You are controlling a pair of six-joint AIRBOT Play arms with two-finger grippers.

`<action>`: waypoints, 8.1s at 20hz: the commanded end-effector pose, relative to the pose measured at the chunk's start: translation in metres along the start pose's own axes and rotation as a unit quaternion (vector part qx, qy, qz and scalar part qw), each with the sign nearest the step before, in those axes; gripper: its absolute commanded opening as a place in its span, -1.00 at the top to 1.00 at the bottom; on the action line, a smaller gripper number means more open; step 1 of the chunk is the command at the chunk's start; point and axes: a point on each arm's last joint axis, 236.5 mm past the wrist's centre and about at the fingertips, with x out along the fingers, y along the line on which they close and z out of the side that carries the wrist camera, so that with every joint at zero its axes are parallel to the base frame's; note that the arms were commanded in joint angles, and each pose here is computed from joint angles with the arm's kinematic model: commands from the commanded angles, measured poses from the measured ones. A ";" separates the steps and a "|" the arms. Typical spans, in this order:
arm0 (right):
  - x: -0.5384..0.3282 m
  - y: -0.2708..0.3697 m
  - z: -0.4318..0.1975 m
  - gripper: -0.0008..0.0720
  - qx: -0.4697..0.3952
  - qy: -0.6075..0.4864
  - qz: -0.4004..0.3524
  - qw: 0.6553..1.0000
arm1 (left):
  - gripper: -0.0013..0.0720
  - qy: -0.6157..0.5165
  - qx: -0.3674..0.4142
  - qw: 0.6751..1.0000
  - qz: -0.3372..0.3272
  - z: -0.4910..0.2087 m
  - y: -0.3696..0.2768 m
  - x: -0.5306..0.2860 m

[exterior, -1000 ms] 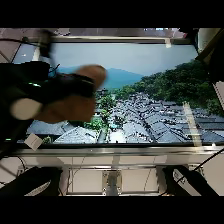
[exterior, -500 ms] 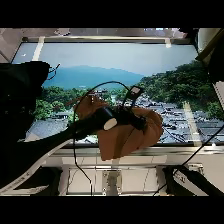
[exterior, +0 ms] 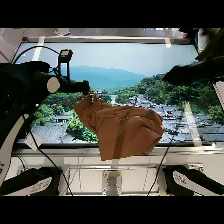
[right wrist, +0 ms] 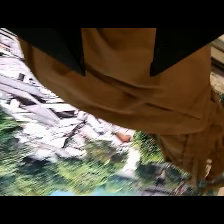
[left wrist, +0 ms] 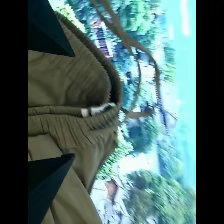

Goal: Fold the clothes and pants, and hang the long-sleeved shirts on hangers.

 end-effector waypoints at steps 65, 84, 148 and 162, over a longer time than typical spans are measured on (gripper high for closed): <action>-0.062 -0.246 -0.192 0.21 0.194 0.119 -0.339 0.913 | 0.89 0.264 -0.114 0.945 0.154 -0.248 0.186 -0.049; 0.269 0.153 -0.176 -0.35 -0.060 0.236 0.167 0.955 | 0.89 0.260 -0.121 0.947 0.142 -0.247 0.180 -0.046; -0.022 -0.241 -0.056 -0.52 0.167 0.046 -0.239 0.955 | -0.93 0.140 -0.241 0.940 0.197 -0.199 0.222 -0.029; -0.045 -0.208 -0.047 -0.53 0.130 0.024 -0.223 0.966 | 0.89 0.034 -0.312 0.943 0.106 -0.124 0.211 0.022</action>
